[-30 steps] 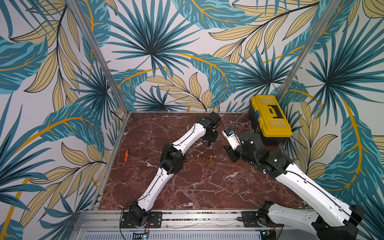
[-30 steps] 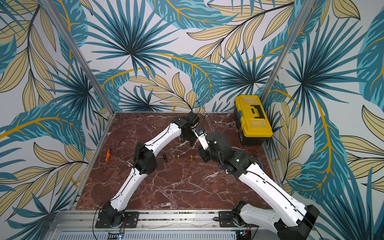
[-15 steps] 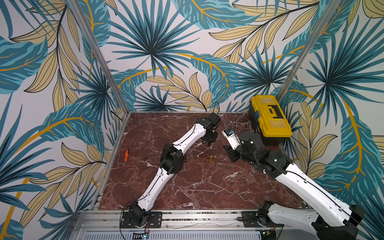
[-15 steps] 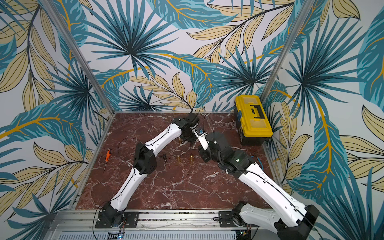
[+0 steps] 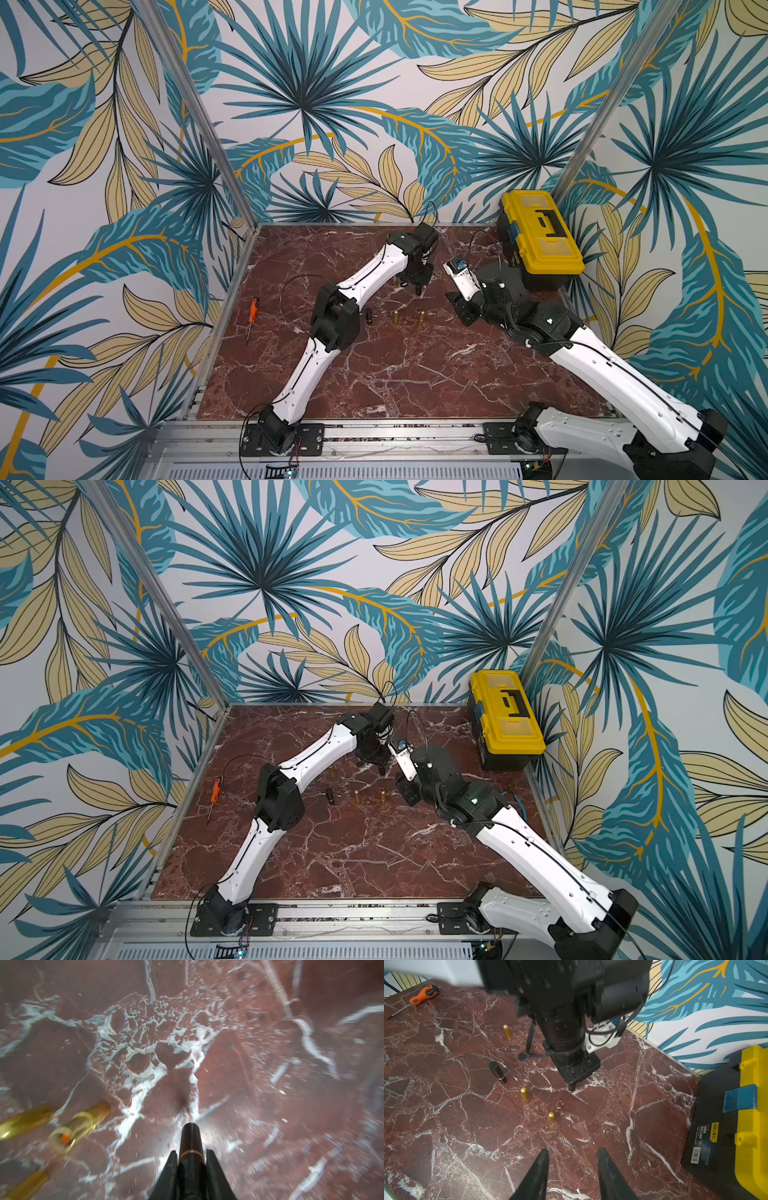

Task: Open the lipstick cap
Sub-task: Pick up the lipstick at the center of the board, then open the cover of the lipstick.

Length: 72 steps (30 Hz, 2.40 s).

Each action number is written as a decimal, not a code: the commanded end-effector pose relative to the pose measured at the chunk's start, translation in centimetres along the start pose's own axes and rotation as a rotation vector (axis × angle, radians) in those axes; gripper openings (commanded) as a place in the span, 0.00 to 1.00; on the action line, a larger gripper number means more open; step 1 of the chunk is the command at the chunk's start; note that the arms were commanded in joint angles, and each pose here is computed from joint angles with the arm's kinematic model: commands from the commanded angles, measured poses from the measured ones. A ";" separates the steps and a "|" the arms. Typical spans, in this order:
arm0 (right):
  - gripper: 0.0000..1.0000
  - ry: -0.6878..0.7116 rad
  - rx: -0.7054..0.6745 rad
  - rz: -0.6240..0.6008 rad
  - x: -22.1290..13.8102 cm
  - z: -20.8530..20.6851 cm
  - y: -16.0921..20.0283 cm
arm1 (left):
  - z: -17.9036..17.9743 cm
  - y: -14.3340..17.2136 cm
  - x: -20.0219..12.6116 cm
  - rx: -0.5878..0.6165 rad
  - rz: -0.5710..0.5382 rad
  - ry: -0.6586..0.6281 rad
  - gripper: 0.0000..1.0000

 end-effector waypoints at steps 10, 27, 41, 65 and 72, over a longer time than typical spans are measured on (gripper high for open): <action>0.44 -0.126 -0.014 -0.044 1.2 2.1 -1.0 | -3.2 1.6 -17.3 -0.071 -0.014 0.440 0.19; 0.45 -0.171 -0.074 -0.098 2.9 2.4 -3.9 | -3.9 4.8 -20.9 -0.084 0.085 0.587 0.19; 0.36 -0.160 -0.093 -0.087 4.1 2.4 -4.0 | -4.1 5.8 -21.3 -0.099 0.137 0.627 0.19; 0.00 -0.158 -0.073 -0.015 4.2 2.7 -1.9 | -2.6 4.1 -21.1 -0.121 0.103 0.621 0.06; 0.00 -0.135 -0.062 0.035 4.0 2.7 -0.1 | -3.0 3.0 -21.4 -0.114 0.100 0.656 0.05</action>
Point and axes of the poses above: each gripper's point midway between its finger pads, its own x axis out along the fingers, its own z axis along the line the jaws close on, y = z × x, the point moved 2 cm from there along -x, back along the fingers, and after that the axes turned 15 degrees about -x, right-handed, at the moved point
